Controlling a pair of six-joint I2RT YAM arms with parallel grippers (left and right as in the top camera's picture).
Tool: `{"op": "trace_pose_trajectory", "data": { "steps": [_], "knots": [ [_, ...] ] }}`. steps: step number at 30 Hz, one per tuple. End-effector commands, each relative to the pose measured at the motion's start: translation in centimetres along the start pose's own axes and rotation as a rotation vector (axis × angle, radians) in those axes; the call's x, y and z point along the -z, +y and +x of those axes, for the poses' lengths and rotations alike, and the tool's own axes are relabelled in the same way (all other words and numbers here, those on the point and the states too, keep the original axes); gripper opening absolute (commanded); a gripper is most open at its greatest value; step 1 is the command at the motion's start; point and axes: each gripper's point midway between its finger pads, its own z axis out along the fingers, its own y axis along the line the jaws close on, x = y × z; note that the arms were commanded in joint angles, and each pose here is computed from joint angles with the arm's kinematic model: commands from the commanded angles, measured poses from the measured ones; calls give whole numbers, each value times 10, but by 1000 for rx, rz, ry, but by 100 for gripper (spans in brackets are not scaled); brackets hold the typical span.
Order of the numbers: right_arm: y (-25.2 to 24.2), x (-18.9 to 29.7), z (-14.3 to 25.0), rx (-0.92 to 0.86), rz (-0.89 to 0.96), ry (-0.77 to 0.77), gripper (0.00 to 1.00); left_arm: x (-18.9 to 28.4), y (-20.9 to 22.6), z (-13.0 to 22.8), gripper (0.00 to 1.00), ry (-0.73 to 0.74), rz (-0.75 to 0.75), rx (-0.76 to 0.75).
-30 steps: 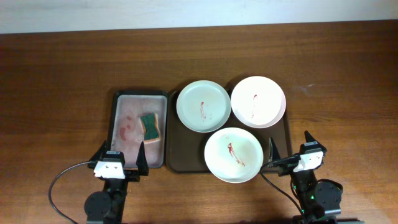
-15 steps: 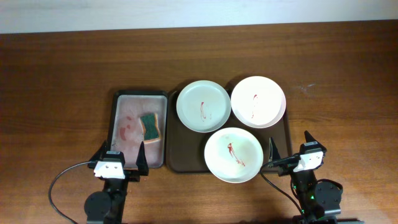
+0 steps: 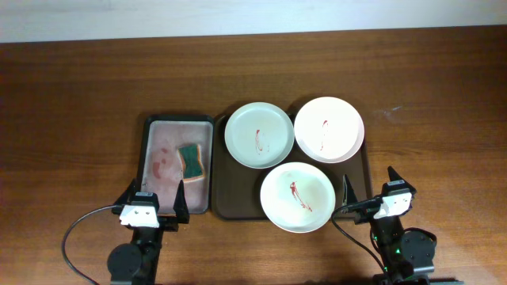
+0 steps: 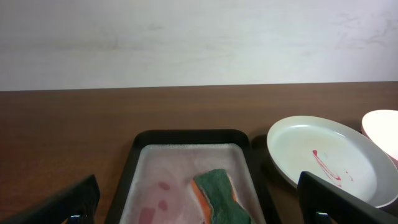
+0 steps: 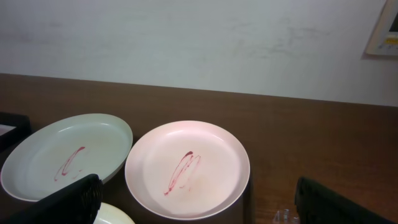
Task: Clean dirty plates on tray and stack at the side
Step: 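Move left gripper toward the sponge and right gripper toward the white plate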
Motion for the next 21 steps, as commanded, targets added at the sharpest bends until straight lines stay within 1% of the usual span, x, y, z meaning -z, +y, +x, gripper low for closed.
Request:
{"op": "trace_pose_trajectory", "data": {
  "steps": [1, 7, 8, 11, 17, 20, 21],
  "knots": [
    [1, 0, 3, -4, -2, 5, 99, 0, 1, 1, 99, -3, -3, -15],
    [6, 0, 1, -14, -30, 0, 99, 0, 0, 3, 99, 10, 5, -14],
    [6, 0, 0, -47, -32, -4, 99, 0, 0, 6, 99, 29, 4, -14],
    [6, 3, 0, -93, -32, 31, 99, 2, 0, 16, 99, 139, 3, -10],
    [7, 17, -12, -111, -29, 168, 99, 0, 0, -6, 99, 324, 0, -4],
    [8, 17, -13, -149, -30, 292, 99, -9, 0, -8, 100, 450, -2, -1],
    [12, 16, -12, -158, -47, 355, 99, -14, 0, -7, 99, 505, -2, 0]
  ]
}}
